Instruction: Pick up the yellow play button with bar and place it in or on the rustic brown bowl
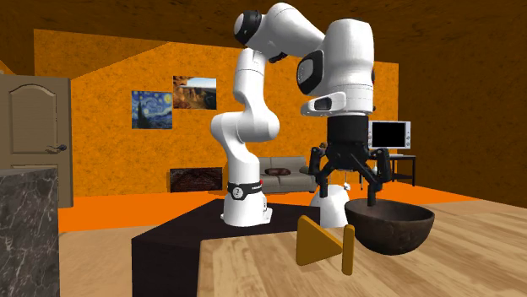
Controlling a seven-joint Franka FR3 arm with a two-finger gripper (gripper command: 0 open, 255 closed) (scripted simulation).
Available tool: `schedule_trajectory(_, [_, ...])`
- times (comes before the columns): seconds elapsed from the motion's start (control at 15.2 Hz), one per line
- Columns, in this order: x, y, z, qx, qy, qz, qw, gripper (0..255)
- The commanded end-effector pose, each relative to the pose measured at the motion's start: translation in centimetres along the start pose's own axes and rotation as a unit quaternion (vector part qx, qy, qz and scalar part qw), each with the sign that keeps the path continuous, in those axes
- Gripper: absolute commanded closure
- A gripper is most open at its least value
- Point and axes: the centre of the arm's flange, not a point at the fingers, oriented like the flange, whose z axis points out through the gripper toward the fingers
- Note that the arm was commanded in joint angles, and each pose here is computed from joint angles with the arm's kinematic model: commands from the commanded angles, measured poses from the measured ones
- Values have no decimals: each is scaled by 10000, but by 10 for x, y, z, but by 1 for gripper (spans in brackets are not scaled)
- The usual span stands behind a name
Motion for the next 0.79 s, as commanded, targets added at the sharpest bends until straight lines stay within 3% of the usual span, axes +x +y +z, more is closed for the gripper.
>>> schedule_trajectory(0.0, [-3, -5, 12, 13, -4, 55, 10000, 0])
schedule_trajectory(0.4, [-3, -6, 47, 13, -4, 55, 10000, 0])
schedule_trajectory(0.73, [-3, -6, 47, 13, -4, 55, 10000, 0])
